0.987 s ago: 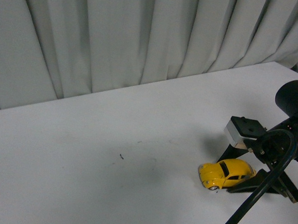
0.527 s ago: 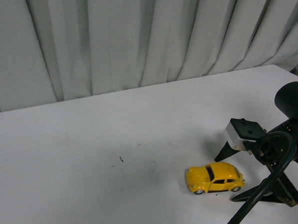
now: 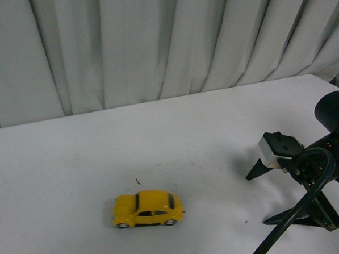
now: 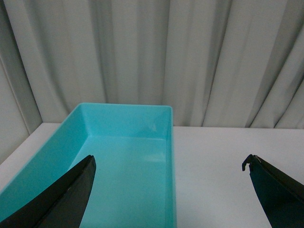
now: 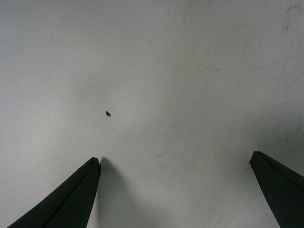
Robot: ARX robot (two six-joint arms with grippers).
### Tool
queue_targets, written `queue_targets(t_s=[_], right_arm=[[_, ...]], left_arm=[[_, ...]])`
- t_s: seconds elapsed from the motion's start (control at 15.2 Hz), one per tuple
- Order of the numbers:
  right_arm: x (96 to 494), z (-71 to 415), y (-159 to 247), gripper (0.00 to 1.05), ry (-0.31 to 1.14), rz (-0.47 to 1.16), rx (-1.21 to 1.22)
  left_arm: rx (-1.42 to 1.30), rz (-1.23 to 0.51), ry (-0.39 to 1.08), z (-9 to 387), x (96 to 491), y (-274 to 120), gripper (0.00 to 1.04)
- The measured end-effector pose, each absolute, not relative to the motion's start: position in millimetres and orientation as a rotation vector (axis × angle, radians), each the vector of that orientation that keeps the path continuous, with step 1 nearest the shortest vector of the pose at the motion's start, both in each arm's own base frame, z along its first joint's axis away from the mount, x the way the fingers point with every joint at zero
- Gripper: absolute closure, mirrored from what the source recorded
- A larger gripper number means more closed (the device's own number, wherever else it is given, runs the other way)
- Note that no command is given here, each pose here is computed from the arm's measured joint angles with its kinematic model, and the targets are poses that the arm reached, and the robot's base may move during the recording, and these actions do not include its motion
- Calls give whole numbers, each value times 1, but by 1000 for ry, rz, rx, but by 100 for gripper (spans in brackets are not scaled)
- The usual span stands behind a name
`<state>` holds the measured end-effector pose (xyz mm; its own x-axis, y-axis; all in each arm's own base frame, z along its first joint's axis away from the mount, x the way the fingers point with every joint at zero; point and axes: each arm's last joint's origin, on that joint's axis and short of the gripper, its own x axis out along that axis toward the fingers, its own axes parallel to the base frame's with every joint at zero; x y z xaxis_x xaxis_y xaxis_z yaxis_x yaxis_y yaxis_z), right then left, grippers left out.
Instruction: Wind up and store yellow beetle toy
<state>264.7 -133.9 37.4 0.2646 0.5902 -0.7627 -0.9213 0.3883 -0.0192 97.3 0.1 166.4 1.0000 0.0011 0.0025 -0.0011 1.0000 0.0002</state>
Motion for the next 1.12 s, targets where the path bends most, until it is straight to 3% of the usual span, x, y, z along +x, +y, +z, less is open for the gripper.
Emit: queue_targets(t_s=[0.33,0.53,0.79,1.12], right_arm=[[266,37,-135,6,745,1077,-541],[278,54,-130,6,667,1067,-616],[307,126,-122,6,466,1012,-780],[309,221,-106,6,275,930,-950]], left_arm=[[0,1,-2,166,97,0,7],[0,1,-2,166,97,0,7],[0,1,-2,166,97,0,7],[0,1,-2,166,97,0,7]])
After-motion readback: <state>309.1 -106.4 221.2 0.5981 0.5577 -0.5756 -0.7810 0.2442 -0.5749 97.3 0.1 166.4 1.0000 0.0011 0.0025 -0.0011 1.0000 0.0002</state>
